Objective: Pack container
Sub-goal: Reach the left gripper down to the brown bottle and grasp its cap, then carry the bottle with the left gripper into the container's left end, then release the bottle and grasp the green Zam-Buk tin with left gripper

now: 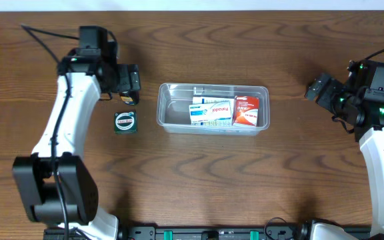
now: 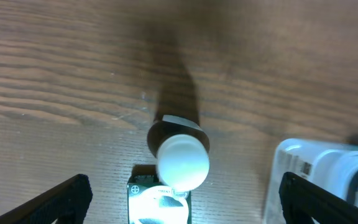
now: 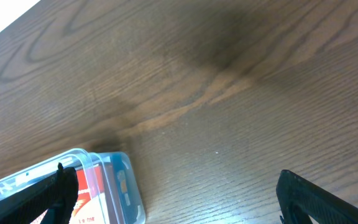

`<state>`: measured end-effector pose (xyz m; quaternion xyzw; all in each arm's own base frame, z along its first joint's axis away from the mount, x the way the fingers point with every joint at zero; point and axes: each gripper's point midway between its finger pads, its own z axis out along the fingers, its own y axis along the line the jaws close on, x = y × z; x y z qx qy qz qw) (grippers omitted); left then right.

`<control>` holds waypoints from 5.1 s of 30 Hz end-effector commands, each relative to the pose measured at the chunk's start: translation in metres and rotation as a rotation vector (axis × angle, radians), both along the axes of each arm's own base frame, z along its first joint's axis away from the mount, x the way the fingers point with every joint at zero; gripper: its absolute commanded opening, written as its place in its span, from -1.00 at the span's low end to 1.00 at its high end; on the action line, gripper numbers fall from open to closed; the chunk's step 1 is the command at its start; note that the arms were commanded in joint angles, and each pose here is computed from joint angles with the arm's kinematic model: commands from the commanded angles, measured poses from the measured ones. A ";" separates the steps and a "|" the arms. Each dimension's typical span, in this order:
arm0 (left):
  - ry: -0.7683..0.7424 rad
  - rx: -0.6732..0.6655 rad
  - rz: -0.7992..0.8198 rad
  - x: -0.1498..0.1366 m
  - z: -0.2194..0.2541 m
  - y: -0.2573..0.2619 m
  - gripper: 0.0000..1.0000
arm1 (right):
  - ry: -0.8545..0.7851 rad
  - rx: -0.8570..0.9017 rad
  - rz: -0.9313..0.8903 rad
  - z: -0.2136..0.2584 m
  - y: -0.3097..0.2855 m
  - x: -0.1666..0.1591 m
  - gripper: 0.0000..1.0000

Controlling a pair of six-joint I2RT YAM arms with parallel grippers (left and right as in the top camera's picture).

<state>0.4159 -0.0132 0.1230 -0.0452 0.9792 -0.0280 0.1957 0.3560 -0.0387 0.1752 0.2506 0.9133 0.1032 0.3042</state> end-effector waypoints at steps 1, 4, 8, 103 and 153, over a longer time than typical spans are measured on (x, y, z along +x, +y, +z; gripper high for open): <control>0.013 0.107 -0.032 0.006 -0.007 0.006 0.87 | -0.001 0.008 -0.010 0.001 -0.002 0.000 0.99; 0.032 0.145 -0.022 0.007 -0.016 0.012 0.74 | -0.001 0.008 -0.010 0.001 -0.002 0.000 0.98; 0.025 0.144 -0.014 0.010 -0.018 0.014 0.67 | -0.001 0.008 -0.010 0.001 -0.002 0.000 0.99; -0.301 0.092 -0.210 -0.022 0.090 -0.144 0.36 | -0.001 0.008 -0.010 0.001 -0.002 0.000 0.99; 0.559 0.020 -0.014 -0.082 -0.117 0.009 0.32 | -0.001 0.008 -0.010 0.001 -0.002 0.000 0.98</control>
